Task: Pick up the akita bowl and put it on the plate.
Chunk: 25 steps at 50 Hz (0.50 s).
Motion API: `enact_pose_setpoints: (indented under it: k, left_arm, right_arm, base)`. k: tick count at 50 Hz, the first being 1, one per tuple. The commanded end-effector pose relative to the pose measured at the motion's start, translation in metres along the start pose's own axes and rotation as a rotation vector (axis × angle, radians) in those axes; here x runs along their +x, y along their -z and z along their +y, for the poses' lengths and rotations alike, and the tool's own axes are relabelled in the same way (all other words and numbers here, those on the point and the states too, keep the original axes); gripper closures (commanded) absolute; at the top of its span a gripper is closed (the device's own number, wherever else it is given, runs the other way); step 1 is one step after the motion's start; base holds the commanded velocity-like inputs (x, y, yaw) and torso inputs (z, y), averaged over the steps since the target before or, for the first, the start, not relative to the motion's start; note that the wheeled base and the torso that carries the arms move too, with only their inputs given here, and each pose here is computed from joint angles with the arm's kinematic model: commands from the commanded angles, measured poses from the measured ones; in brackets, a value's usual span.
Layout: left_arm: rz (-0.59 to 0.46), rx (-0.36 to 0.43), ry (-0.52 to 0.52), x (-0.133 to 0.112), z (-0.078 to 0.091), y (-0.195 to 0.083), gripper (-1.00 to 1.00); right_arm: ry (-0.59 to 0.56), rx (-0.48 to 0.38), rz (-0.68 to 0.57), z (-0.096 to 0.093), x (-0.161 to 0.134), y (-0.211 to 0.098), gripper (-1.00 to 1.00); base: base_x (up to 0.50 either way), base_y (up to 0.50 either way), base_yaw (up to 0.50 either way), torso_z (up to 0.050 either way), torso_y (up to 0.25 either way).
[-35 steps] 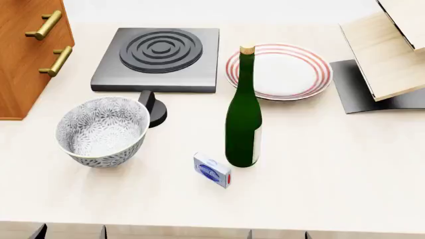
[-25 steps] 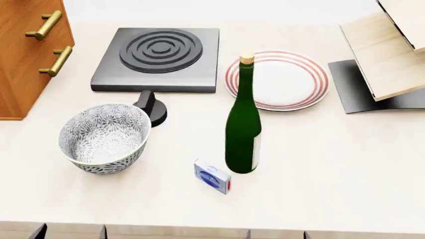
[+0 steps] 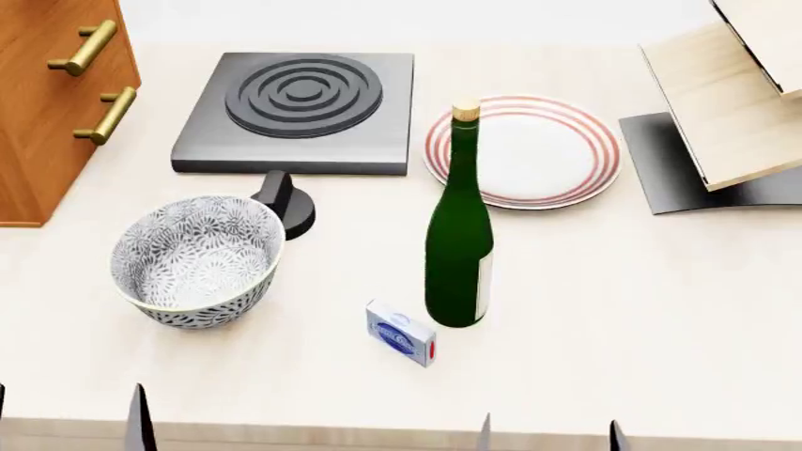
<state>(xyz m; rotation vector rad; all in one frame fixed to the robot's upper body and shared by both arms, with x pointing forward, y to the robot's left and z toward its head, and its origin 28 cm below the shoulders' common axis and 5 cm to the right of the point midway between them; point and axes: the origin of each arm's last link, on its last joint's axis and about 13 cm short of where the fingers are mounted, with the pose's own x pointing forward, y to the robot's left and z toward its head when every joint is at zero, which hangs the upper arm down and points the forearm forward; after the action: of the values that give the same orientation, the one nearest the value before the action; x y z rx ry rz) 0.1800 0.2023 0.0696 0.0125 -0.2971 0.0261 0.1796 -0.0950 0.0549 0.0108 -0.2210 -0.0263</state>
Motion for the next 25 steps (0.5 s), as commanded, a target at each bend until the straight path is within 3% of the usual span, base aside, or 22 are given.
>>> enact_pose_setpoints:
  k: [1, 11, 25]
  left_arm:
    - [-0.153, -0.002, -0.03, -0.008, 0.002, -0.025, -1.0]
    - [-0.26, 0.023, -0.042, -0.023, 0.004, -0.049, -1.0]
    - [-0.356, 0.014, -0.046, -0.029, 0.005, -0.058, -1.0]
  right_arm:
    - [0.021, 0.012, -0.156, -0.002, -0.016, -0.031, -1.0]
    - [0.013, 0.027, -0.213, -0.001, -0.028, -0.045, -1.0]
    - [0.014, 0.031, -0.284, -0.001, -0.037, -0.054, -1.0]
  base:
    - [0.0, 0.0, 0.0, 0.0, 0.0]
    - [0.0, 0.0, 0.0, 0.0, 0.0]
    - [0.0, 0.0, 0.0, 0.0, 0.0]
